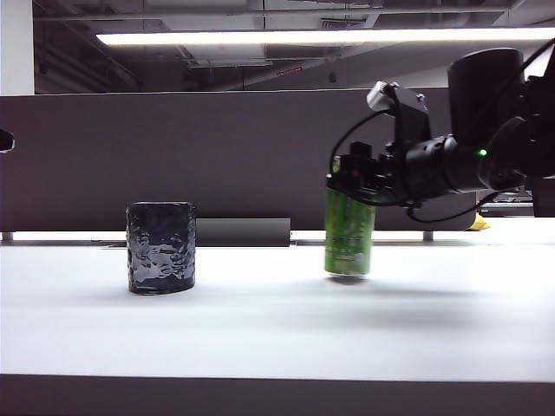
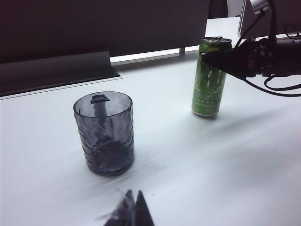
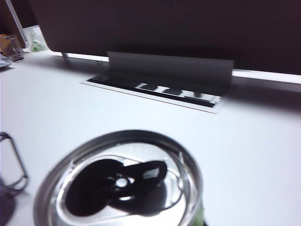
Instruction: Pick up the metal can, pour some water into the cup, then place the can back on the table.
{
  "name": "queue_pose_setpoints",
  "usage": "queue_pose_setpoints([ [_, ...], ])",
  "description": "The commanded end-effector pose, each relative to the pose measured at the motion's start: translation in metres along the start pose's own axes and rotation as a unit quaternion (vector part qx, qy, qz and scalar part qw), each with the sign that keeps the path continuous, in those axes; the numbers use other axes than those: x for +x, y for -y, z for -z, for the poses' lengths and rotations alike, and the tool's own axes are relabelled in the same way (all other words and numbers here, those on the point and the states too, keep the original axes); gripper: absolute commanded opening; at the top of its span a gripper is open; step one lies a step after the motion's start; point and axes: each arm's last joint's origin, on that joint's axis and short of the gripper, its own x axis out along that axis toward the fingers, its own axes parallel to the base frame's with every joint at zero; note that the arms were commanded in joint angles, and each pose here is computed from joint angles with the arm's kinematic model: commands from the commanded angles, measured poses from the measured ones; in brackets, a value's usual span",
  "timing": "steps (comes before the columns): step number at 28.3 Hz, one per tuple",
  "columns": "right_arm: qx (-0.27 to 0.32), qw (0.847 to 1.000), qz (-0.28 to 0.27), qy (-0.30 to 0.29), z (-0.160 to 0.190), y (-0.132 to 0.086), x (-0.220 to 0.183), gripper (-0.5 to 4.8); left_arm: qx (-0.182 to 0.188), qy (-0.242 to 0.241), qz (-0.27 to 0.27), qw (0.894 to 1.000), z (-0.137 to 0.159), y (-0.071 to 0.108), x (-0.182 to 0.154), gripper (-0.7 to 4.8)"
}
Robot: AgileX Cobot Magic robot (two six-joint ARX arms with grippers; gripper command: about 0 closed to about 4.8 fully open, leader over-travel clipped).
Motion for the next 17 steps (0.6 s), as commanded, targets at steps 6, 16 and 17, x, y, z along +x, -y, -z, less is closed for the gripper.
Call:
queue_pose_setpoints([
  [6,-0.017,0.998,-0.046,0.037,-0.024,-0.024,0.017,2.37,0.000,0.007,-0.001,1.000,-0.002,0.000,0.000,-0.05],
  [16,-0.032,0.994,-0.094,0.034,-0.037,-0.050,0.035,2.38,0.000,0.007,-0.001,1.000,-0.002,0.000,0.000,-0.05],
  [17,-0.035,0.994,-0.101,0.035,-0.038,-0.054,0.036,2.38,0.000,0.007,-0.001,1.000,-0.002,0.000,0.000,-0.05],
])
